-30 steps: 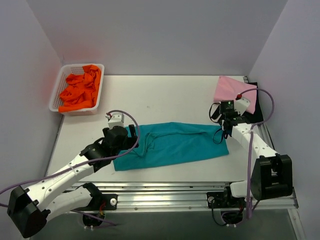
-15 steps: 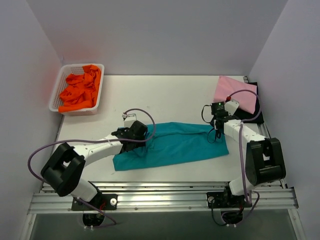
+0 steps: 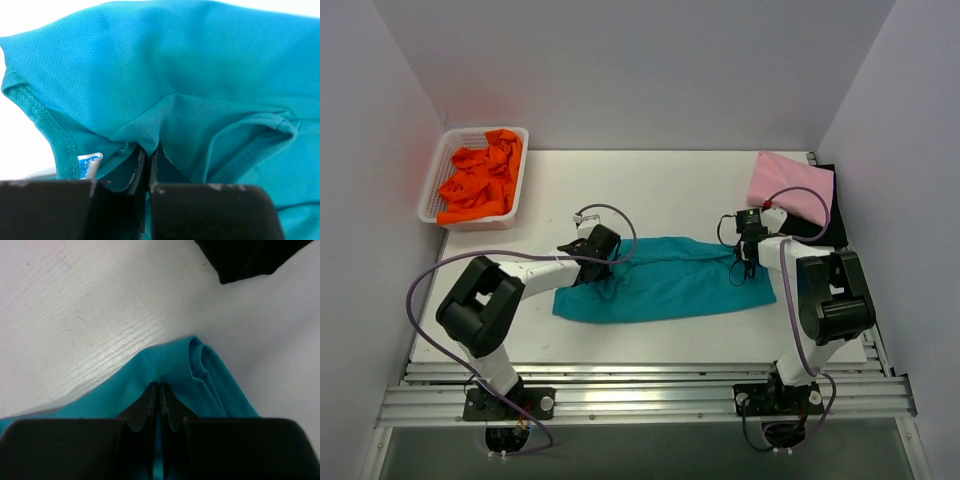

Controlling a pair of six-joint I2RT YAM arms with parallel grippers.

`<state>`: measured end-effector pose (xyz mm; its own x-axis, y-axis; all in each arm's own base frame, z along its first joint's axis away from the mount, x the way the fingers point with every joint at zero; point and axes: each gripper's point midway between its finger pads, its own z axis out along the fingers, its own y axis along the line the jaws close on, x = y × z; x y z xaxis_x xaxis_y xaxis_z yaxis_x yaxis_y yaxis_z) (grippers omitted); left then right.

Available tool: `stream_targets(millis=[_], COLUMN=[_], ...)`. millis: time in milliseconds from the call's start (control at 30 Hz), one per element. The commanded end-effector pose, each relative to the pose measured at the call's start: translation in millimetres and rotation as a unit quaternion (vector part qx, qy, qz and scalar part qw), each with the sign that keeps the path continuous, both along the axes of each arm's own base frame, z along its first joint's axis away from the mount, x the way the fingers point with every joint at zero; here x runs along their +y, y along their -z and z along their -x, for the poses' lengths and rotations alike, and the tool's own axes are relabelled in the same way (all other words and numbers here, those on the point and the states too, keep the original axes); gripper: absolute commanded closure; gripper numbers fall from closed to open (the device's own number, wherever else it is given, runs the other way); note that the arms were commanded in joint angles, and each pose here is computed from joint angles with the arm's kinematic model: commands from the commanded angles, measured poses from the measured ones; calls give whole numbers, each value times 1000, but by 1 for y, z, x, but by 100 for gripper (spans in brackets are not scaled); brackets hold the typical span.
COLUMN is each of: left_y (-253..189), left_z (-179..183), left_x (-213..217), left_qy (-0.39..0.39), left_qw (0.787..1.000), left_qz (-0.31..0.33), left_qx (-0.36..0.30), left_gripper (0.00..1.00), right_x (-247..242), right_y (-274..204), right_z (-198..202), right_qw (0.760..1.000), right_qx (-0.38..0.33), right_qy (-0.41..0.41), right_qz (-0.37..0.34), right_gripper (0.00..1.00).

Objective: Fold and stack the t-shirts
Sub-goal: Fold the other side of the tshirt into a rectangle, then rotate the tshirt 90 degrees

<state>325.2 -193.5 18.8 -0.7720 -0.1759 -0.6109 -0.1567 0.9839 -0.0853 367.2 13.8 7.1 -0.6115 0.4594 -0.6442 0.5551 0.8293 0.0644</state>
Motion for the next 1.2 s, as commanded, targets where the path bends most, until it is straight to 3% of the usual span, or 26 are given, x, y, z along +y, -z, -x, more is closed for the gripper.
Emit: stream_targets(millis=[0, 267, 300, 367, 400, 467, 633, 700, 733, 767, 867, 900, 933, 967, 1000, 1033, 1067, 1100, 1167], left_y=[38, -20, -46, -47, -74, -53, -35, -28, 0, -32, -31, -51, -65, -50, -59, -67, -82, -85, -105], left_z=[-2, -71, -95, -115, -144, -166, -250, -260, -264, -280, -296, -297, -313, -309, -312, -312, -316, -315, -316], left_x=[-1, 8, 1, 10, 4, 12, 8, 10, 9, 1, -19, -34, -43, -47, -50, -54, -57, -57, -60], left_qy=[12, 1, -1, 4, 8, 6, 4, 9, 12, 19, 59, 94, 112, 122, 135, 146, 154, 162, 176], left_qw=[998, 1000, 1000, 1000, 999, 1000, 1000, 1000, 999, 999, 994, 985, 977, 975, 970, 965, 961, 961, 955], left_qz=[0, -8, 6, -4, 4, -3, 1, 17, 16, 37, 92, 133, 157, 168, 180, 189, 193, 192, 194], left_qx=[55, 2, -24, -11, -42, -10, -6, 13, 32, -6, -32, -48, -93, -83, -98, -105, -120, -118, -136], left_gripper=[98, 98, 98, 98, 98, 98, 98, 98, 98, 98, 98, 97, 89, 78, 60, 11, 6, 6, 6], right_x=[18, 38, 41, 45, 51, 58, 98, 113, 122, 145, 180, 193, 202, 218, 220, 230, 236, 224, 230], right_y=[25, 3, 0, -5, -6, -8, -18, -26, -27, -31, -33, -39, -36, -37, -36, -39, -41, -42, -59], right_z=[18, 17, 18, 25, 28, 41, 77, 90, 96, 108, 128, 129, 133, 145, 148, 148, 155, 155, 151], right_qw=[998, 996, 996, 995, 994, 993, 987, 985, 983, 979, 974, 971, 971, 968, 970, 971, 971, 978, 979], right_qx=[48, 18, 14, 5, 1, -6, -24, -45, -49, -54, -62, -69, -64, -61, -63, -60, -59, -62, -83], right_qy=[-23, -48, -52, -53, -58, -63, -84, -79, -84, -100, -127, -139, -149, -172, -176, -184, -197, -182, -176], right_qz=[-38, -68, -72, -81, -90, -98, -135, -149, -153, -170, -176, -182, -176, -174, -153, -138, -122, -79, -61], right_gripper=[100, 100, 100, 100, 100, 100, 100, 100, 100, 100, 100, 100, 100, 100, 100, 100, 99, 70, 32])
